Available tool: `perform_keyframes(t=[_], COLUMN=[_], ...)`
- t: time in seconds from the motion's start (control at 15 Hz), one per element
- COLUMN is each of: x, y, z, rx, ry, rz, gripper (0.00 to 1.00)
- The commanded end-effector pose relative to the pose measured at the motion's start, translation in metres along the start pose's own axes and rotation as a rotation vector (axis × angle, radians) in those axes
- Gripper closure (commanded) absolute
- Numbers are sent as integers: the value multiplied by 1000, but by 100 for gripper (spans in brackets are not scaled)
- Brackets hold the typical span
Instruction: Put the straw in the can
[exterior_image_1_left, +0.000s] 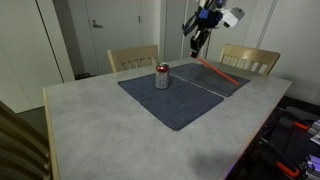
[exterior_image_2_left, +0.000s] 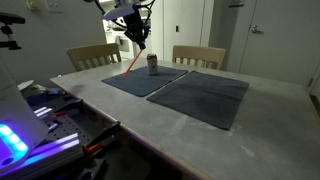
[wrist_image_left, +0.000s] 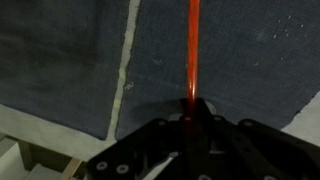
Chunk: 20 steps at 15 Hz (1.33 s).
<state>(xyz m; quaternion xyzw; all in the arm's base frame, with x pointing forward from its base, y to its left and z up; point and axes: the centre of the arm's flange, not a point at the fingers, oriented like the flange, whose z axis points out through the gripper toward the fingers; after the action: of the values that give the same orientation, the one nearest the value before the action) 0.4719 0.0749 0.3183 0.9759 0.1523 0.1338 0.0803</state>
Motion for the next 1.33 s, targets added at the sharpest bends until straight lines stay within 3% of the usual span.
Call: perform_keyframes(t=[0.0,0.2,0.33,0.4,0.67,0.73,1.27], x=[2,8,7,18,17,17,48], y=[-2,-5,-11,-8,-7,-7,-10], z=[-16,-28,-30,-33,-32,-32,-42], rx=[-12,-8,-32,-5,-16,-16,-25], ry=[162,322,307,294,293,293,372], rz=[-38,-83,-119,-106,-117,-117,-163], gripper=[98,98,98,91,91,98,98])
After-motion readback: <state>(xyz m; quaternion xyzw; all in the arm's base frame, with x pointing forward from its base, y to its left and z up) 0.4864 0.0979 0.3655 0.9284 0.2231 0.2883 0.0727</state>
